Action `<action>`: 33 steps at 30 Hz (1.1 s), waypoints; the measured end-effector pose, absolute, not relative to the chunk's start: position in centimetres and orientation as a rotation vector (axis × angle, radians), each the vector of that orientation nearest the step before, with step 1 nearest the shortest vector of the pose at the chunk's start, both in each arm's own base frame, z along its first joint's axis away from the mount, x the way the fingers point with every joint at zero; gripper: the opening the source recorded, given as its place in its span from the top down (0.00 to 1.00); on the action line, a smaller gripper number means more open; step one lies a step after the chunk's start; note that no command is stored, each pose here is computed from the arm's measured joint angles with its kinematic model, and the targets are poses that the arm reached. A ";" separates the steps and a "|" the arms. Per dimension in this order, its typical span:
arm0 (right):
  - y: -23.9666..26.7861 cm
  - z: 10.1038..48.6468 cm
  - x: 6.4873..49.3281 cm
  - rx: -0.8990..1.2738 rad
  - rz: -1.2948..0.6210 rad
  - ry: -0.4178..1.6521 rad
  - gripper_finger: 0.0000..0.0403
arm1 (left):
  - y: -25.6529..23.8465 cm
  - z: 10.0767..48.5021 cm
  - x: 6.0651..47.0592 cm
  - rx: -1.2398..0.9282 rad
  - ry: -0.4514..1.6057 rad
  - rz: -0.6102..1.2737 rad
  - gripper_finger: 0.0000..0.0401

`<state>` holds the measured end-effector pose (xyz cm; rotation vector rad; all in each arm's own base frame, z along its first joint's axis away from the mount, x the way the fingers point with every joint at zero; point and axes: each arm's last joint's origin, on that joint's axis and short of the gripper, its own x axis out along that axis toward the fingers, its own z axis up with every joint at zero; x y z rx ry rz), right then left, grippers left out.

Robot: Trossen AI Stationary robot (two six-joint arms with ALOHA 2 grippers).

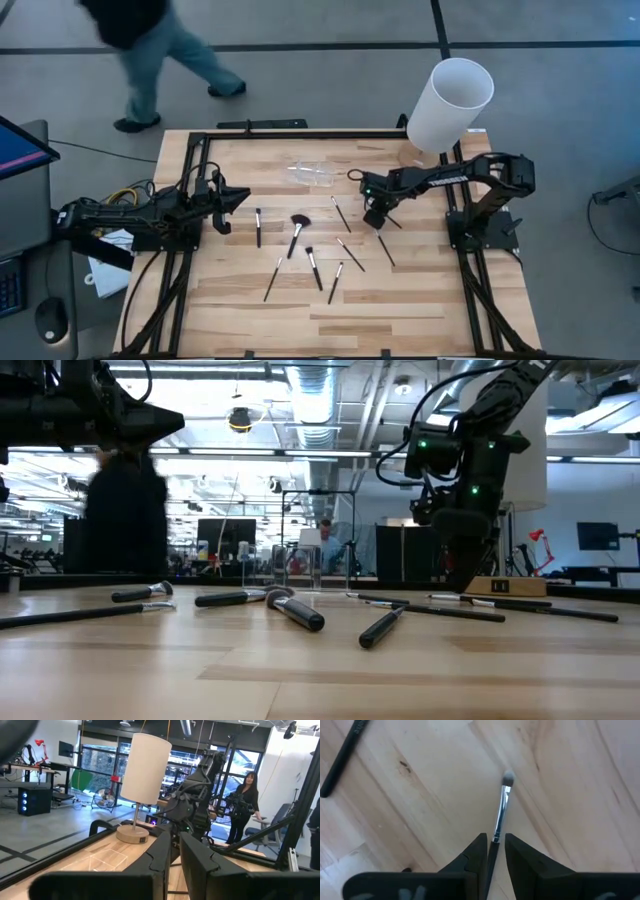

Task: Pick & Place Makeup Supplies
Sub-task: Put the makeup brush into the transparent organizer

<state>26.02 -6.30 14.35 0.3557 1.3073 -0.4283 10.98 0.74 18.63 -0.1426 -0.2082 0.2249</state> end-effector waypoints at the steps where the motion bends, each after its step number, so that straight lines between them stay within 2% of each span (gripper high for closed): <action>1: -6.3 14.4 26.0 0.357 -0.429 1.307 0.85 | 0.7 18.6 11.0 -0.142 -0.208 0.225 0.90; 26: -6.2 13.0 26.4 0.352 -0.428 1.355 0.86 | 0.7 18.2 11.3 -0.137 -0.164 0.228 0.90; 33: -6.3 13.1 26.3 0.359 -0.425 1.356 0.94 | 0.7 18.3 11.3 -0.137 -0.171 0.228 0.90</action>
